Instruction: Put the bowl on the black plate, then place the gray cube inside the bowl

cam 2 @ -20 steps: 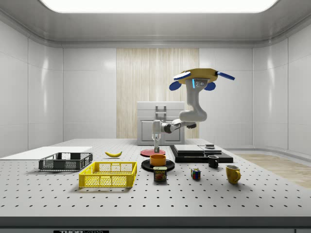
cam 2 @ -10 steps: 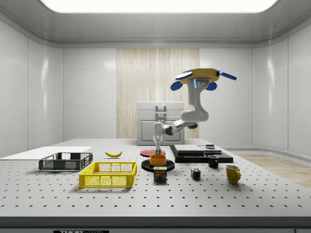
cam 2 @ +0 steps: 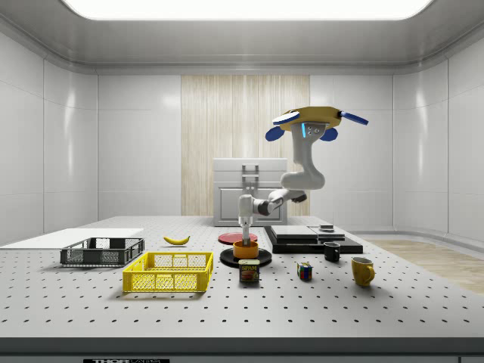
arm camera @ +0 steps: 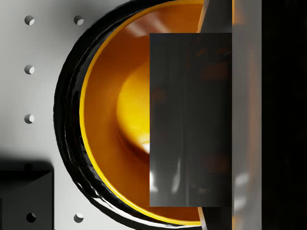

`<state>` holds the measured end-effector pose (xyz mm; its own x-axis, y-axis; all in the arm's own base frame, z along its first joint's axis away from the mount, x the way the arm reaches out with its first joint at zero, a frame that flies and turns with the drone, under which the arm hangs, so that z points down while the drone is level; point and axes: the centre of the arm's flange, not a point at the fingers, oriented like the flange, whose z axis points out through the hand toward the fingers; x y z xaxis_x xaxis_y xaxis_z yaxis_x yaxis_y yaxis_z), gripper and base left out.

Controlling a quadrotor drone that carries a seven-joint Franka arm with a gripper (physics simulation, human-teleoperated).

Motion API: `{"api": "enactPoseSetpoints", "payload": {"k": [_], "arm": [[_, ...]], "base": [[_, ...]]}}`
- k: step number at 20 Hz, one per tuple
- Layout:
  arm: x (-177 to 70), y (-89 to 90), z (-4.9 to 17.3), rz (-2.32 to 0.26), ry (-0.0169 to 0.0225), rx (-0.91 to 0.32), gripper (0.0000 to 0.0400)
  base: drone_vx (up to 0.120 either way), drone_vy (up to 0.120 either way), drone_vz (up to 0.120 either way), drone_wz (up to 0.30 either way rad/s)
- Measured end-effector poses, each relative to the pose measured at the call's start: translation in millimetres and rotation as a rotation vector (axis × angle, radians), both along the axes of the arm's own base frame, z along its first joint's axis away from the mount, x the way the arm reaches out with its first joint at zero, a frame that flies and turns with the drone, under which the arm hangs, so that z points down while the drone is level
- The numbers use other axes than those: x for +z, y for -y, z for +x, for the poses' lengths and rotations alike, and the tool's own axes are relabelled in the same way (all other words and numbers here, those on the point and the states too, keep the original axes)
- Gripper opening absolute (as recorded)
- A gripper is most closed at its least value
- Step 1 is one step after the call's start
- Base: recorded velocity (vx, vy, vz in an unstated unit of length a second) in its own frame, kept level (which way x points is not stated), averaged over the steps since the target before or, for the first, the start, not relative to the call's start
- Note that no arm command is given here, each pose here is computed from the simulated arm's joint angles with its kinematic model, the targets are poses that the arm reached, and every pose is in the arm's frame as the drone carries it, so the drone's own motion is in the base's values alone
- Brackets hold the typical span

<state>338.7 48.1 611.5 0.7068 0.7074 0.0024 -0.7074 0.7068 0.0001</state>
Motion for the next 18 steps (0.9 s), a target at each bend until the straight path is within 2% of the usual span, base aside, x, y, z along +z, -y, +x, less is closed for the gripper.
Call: {"api": "enactPoseSetpoints", "payload": {"k": [7, 9, 11, 14, 18], "arm": [[20, 1.6, 0.0, 0.000, 0.0001, 0.000, 0.0250], [22, 1.8, 0.0, 0.000, 0.0001, 0.000, 0.0309], [21, 1.9, 0.0, 0.000, 0.0001, 0.000, 0.0345], [13, 2.0, 0.0, 0.000, 0.0001, 0.000, 0.0374], [0, 2.1, 0.0, 0.000, 0.0001, 0.000, 0.0390]], "base": [[0.000, 0.000, 0.000, 0.000], [0.000, 0.000, 0.000, 0.000], [0.000, 0.000, 0.000, 0.000], [0.000, 0.000, 0.000, 0.000], [0.000, 0.000, 0.000, 0.000]]}}
